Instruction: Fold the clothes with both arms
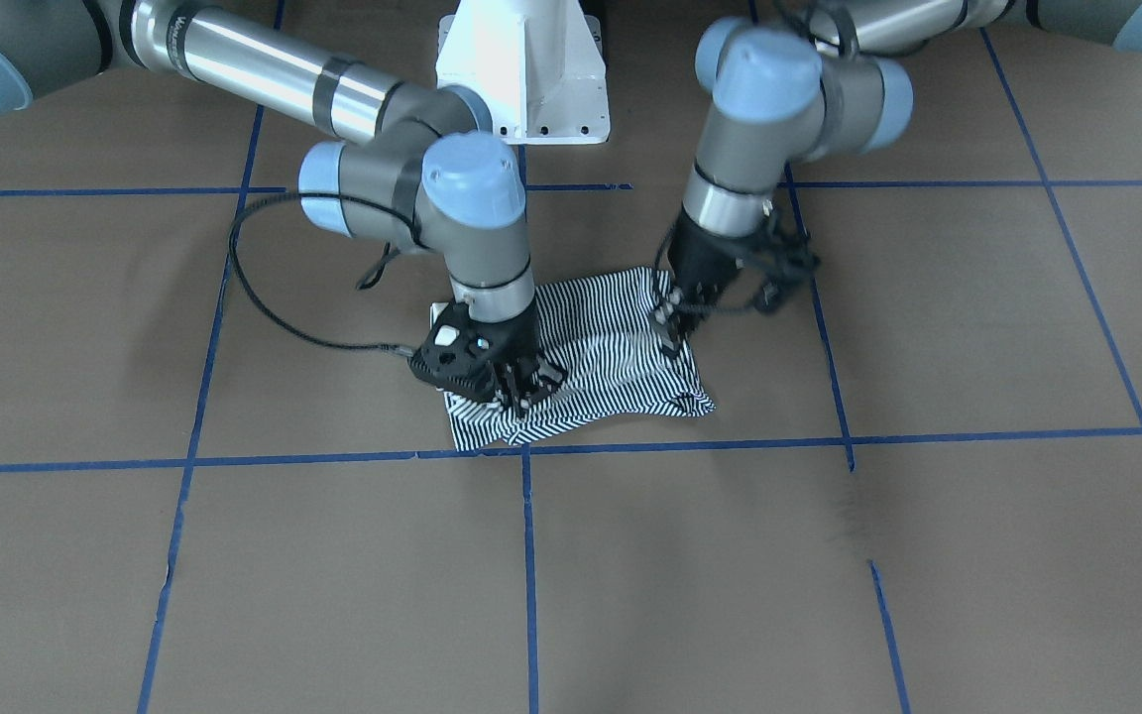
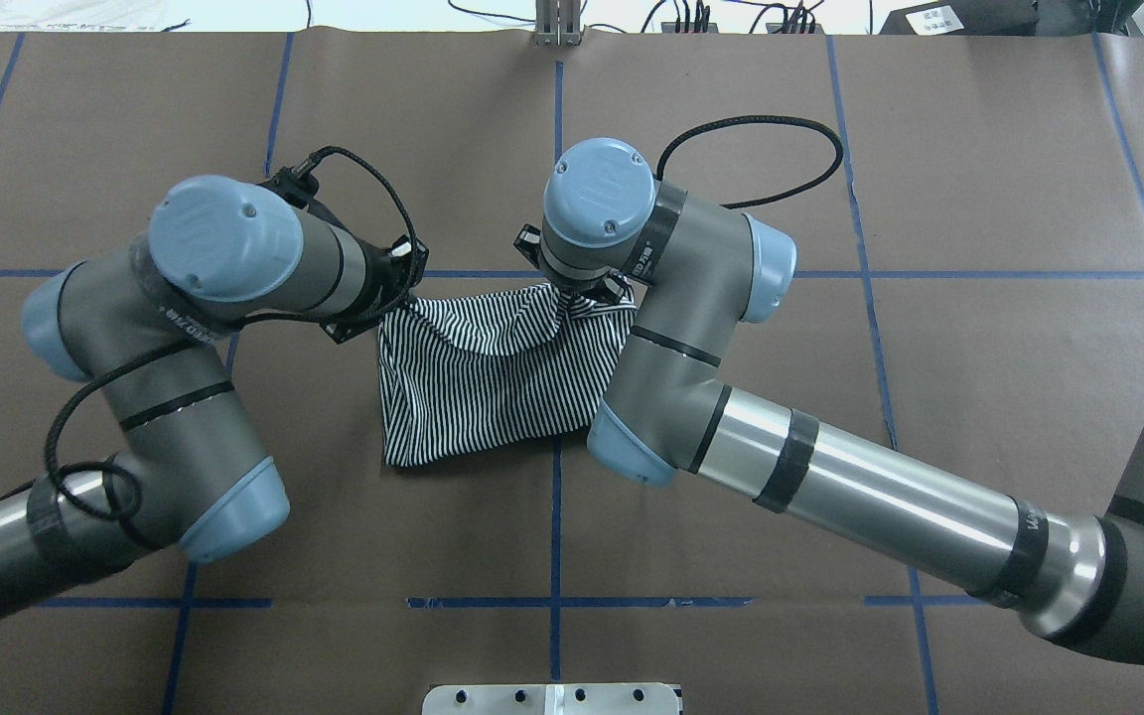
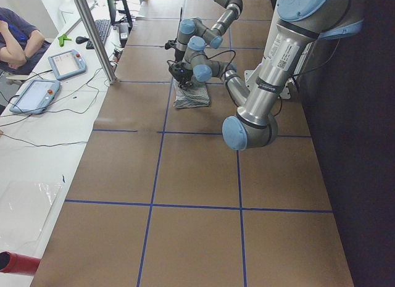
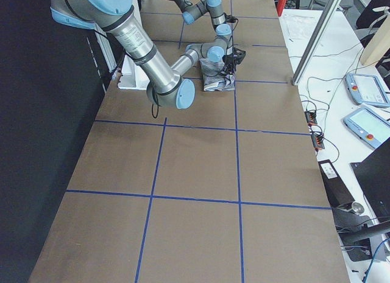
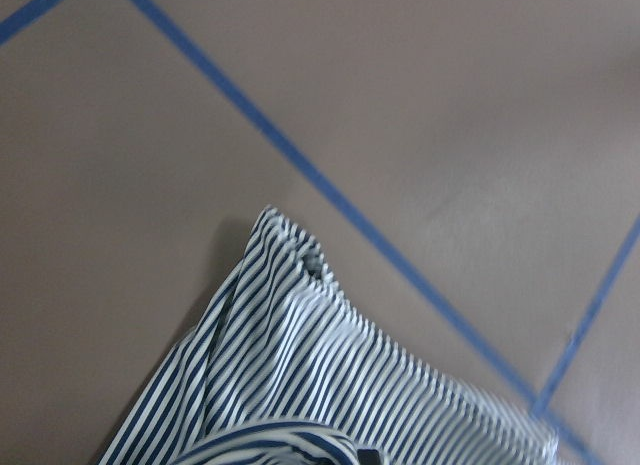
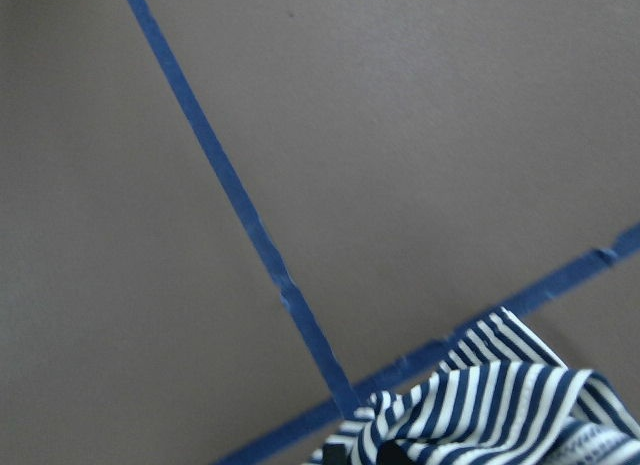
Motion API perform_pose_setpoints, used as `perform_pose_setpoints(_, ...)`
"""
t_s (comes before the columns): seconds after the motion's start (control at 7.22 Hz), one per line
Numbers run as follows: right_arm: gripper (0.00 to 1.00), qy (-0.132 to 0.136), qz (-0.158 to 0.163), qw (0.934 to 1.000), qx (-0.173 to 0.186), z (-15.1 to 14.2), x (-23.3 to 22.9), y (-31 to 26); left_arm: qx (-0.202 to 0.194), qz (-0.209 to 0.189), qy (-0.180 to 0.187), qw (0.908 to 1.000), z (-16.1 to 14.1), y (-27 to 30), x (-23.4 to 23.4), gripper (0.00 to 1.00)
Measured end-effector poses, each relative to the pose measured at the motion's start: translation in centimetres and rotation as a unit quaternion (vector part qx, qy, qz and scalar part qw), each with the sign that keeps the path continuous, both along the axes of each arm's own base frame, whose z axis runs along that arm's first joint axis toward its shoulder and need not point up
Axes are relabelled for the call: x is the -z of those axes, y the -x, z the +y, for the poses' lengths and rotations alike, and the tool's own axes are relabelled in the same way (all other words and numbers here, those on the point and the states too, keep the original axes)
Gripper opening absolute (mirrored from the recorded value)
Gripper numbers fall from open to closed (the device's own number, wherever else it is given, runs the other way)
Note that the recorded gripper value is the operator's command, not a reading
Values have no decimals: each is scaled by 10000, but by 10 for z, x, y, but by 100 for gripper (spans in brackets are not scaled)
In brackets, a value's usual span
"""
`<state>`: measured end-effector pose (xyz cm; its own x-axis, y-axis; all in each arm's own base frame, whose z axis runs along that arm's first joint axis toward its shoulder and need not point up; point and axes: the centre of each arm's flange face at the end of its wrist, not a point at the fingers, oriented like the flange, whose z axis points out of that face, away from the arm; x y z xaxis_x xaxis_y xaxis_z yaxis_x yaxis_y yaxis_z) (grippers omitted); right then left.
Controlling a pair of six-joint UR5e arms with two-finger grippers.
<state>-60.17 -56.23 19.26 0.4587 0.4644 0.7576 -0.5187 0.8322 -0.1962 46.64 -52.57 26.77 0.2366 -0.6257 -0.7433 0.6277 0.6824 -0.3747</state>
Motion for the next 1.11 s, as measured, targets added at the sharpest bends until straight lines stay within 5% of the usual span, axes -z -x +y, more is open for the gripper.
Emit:
perform_pose_setpoints(0.14, 100, -252, 40, 9997, 23, -32, -4, 1, 40, -148, -228, 9996, -40, 2, -20, 100)
perform_pose_setpoints(0.42, 100, -529, 147, 9985, 74, -65, -8, -14, 37, -352, -499, 9981, -73, 21, -37, 100)
perform_pose_setpoints(0.83, 100, -541, 275, 9974, 396, -80, -10, -38, -287, -198, -590, 9977, -68, 28, -26, 100)
perform_pose_setpoints(1.11, 100, -315, 452, 9950, 828, -59, 5, -31, -421, -50, -634, 9971, -61, 41, -17, 100)
